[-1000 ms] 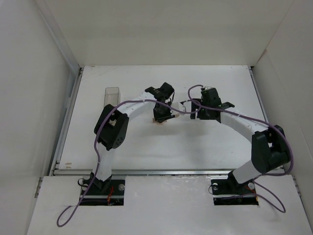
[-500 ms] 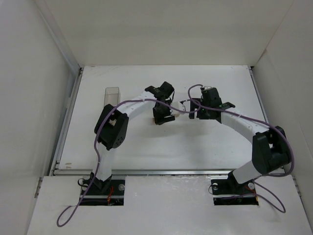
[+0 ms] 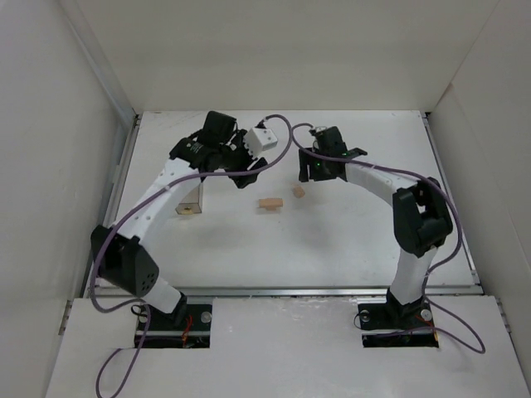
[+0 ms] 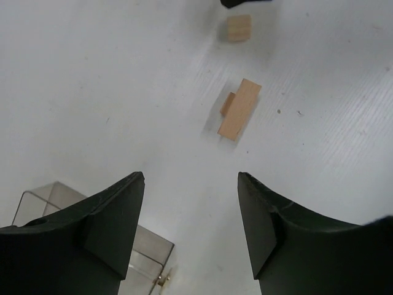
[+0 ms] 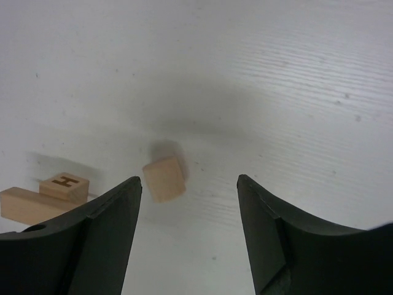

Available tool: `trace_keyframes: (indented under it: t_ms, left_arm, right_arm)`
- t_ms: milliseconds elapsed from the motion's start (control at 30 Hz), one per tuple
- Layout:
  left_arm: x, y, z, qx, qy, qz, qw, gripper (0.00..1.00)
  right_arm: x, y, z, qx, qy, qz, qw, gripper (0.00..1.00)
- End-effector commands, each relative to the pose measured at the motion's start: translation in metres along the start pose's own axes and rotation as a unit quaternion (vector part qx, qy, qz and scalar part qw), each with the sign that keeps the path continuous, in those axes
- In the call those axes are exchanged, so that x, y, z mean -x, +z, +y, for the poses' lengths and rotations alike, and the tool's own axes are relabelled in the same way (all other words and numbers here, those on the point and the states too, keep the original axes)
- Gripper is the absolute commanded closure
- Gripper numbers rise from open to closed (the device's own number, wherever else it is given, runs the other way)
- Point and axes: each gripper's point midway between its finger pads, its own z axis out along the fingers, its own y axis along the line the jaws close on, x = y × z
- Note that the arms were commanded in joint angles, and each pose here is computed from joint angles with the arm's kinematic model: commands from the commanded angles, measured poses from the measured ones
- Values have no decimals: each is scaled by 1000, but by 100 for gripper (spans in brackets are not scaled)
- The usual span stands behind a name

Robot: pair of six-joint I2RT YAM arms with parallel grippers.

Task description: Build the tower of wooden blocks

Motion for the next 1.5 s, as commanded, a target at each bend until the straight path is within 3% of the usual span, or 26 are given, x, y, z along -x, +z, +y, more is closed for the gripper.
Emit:
trace_keyframes:
  t_ms: [0, 100, 233, 433, 800, 967, 1167, 1333, 1467]
  left_arm:
    - [2, -8, -4, 43, -60, -25, 997, 41]
    - [-2, -14, 18, 112, -89, -34, 989, 41]
    - [-5, -15, 29, 149, -127, -33, 980, 41]
    - [-4, -14, 31, 154, -136, -34, 978, 41]
    - [0, -16, 33, 156, -130, -37, 978, 41]
    - [-4, -13, 31, 152, -132, -29, 979, 41]
    - [-4, -13, 31, 152, -132, -29, 979, 41]
    - [-6, -13, 30, 150, -133, -25, 979, 41]
    - [-3, -15, 32, 152, -132, -29, 979, 41]
  right_arm:
    - [4, 11, 22, 0, -51, 8, 999, 31]
    - [-5, 23, 34, -4, -72, 25, 997, 34]
    - [-18, 31, 40, -19, -93, 43, 995, 37]
    - [-39, 36, 42, -27, -111, 62, 992, 46]
    - [-44, 44, 37, -47, -121, 66, 989, 74]
    - [-47, 50, 38, -47, -128, 83, 987, 67]
    - [-50, 56, 35, -53, -129, 88, 986, 68]
    - [-55, 57, 36, -58, -134, 97, 985, 59]
    - [-55, 57, 36, -58, -134, 97, 985, 59]
